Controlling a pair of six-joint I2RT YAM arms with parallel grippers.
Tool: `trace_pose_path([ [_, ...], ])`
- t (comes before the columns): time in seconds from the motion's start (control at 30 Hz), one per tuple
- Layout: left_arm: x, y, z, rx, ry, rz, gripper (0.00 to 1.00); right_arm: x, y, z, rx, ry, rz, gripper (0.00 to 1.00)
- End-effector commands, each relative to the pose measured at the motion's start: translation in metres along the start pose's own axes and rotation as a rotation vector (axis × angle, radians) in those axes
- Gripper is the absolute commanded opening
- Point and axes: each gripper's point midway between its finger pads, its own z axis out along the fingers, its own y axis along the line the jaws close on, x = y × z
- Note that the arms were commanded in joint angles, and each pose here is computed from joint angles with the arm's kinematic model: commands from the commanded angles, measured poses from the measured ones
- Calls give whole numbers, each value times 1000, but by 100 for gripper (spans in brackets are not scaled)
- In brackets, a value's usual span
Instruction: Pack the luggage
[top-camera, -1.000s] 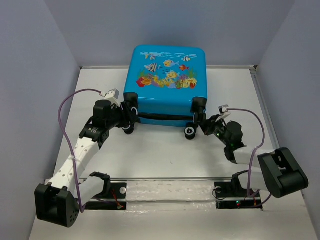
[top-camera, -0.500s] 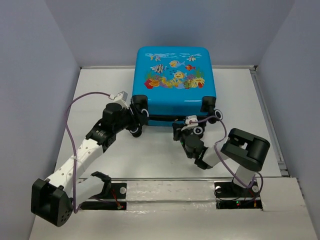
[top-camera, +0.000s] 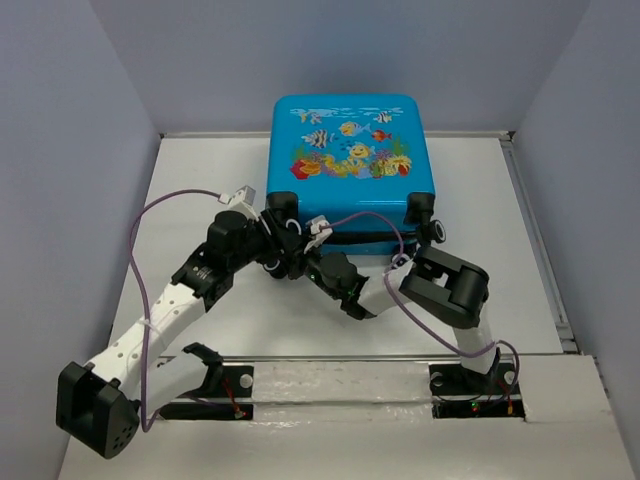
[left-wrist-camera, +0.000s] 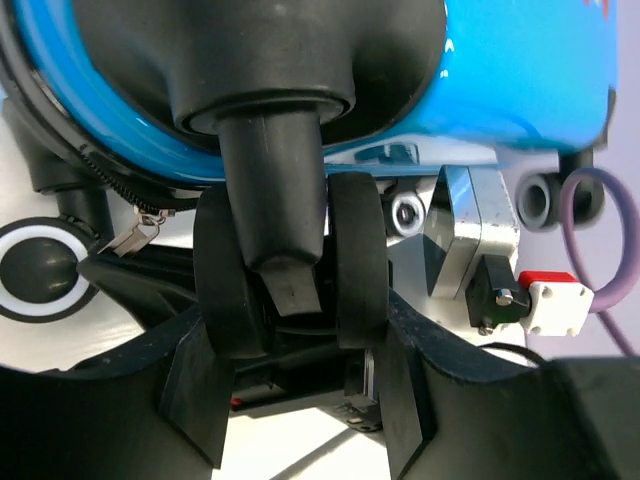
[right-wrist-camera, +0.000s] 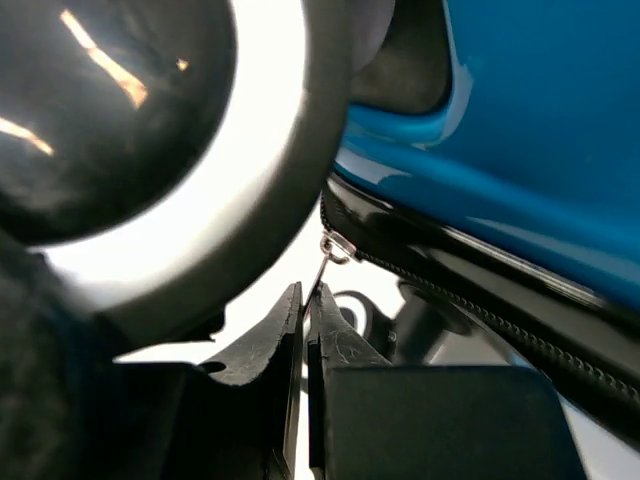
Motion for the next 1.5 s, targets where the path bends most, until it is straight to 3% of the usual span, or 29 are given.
trace_pose_path([
  [0.0,-43,-141,-69,547,-138,158,6,14,163,-9,-605,46,181,7],
  [0.1,-48,-148,-79,574,-160,133,6,18,174,3,-644,45,269,7],
  [0.27,-41,-150,-85,611,-161,58,6,-34,187,26,-621,-112,351,7],
  [0.43,-31,-153,-82,642,-143,20,6,-70,170,8,-544,-226,370,7],
  [0.53,-18,-160,-75,658,-109,14,6,-38,139,-4,-456,-154,374,9],
  [0.6,-11,-160,-70,658,-93,22,6,-21,120,-21,-410,-105,322,23],
  [0.63,-5,-156,-65,645,-81,26,6,-17,110,-29,-374,-97,316,40],
  [0.7,-2,-149,-60,624,-87,33,6,-12,86,-63,-312,-64,279,54],
  [0.73,3,-141,-56,606,-80,35,6,-6,71,-72,-252,-39,251,67],
  [0.83,15,-125,-39,557,-49,32,8,12,29,-106,-58,112,164,81],
  [0.9,21,-119,-31,545,-36,23,14,16,17,-121,-5,170,122,85],
  [0.97,29,-110,-18,524,-11,1,29,13,5,-142,51,228,88,89],
  [1.0,32,-109,-13,533,-3,1,44,6,1,-151,65,244,76,90],
  [1.1,34,-112,-8,555,5,-15,70,-3,-8,-162,104,283,51,92],
  [1.17,32,-114,-7,565,1,-22,80,-27,-2,-161,86,237,40,94],
  [1.47,32,-110,-5,553,-13,-35,88,-112,-5,-126,86,32,-11,95],
])
